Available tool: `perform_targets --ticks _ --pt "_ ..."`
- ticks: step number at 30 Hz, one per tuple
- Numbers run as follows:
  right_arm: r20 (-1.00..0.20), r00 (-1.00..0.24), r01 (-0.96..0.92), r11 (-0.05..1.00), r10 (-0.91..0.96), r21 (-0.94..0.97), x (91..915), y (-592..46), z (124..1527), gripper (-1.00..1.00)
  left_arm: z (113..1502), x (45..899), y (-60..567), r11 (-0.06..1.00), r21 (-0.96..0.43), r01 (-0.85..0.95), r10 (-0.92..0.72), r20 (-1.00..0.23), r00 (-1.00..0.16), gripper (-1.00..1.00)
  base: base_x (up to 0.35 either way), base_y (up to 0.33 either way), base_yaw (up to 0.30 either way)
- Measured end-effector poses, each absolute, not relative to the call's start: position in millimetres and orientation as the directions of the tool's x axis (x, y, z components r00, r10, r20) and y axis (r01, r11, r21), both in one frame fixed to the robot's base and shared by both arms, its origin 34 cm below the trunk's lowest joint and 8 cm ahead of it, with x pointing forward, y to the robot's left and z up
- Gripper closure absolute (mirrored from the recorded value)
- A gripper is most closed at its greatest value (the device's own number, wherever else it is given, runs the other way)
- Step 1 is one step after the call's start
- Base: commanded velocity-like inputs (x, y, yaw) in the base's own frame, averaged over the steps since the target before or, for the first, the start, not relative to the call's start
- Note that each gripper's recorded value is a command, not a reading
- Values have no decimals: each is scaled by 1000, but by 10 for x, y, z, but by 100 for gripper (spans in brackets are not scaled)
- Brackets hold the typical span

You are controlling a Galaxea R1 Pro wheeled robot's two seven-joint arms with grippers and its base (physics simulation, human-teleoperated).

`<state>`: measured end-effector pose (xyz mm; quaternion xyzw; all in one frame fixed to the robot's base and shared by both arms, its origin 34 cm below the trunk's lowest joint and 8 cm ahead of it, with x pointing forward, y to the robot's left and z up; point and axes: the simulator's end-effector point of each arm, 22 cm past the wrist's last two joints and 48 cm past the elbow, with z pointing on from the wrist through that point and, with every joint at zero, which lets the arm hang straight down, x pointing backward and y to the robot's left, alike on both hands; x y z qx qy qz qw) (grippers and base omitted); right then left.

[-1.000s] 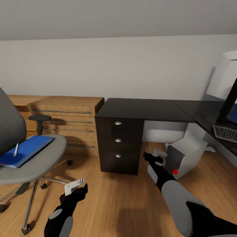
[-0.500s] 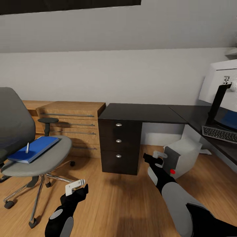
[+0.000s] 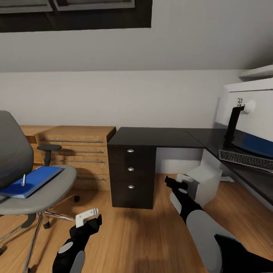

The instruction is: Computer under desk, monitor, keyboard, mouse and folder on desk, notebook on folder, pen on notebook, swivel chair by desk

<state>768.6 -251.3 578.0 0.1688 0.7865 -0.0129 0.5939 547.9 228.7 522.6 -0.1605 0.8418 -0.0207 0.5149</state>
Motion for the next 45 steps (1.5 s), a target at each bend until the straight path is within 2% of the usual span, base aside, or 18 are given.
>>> perform_targets --ticks 8,12,19,25,29,34,45 --pt "-954 -176 296 937 242 183 7203 -2541 5366 -100 4988 5384 2296 951 -173 -258 -279 -840 -465 -100 0 0 -219" --pt "-970 -191 245 964 153 104 6667 -2361 4770 -100 4454 5237 2334 946 -141 -291 -281 -805 -523 -100 0 0 -168" --pt "-982 -162 157 985 102 76 5954 -2074 4294 -100 3969 5054 2457 926 -131 -354 -302 -819 -488 -100 0 0 -42" --pt "-983 -172 108 993 59 41 5382 -2004 3949 -100 3710 4872 2731 907 -108 -408 -289 -864 -413 -100 0 0 -2" --pt "-977 -206 101 994 51 31 5297 -1986 3863 -100 3646 4801 2773 902 -102 -420 -286 -870 -402 -100 0 0 0" --pt "-937 -348 97 995 34 0 5205 -1991 3584 -100 3581 4735 2796 900 -92 -426 -283 -867 -410 -100 0 0 0" --pt "-940 -340 99 995 35 2 5240 -1985 3707 -100 3602 4701 2790 901 -86 -426 -280 -865 -417 -100 0 0 0"
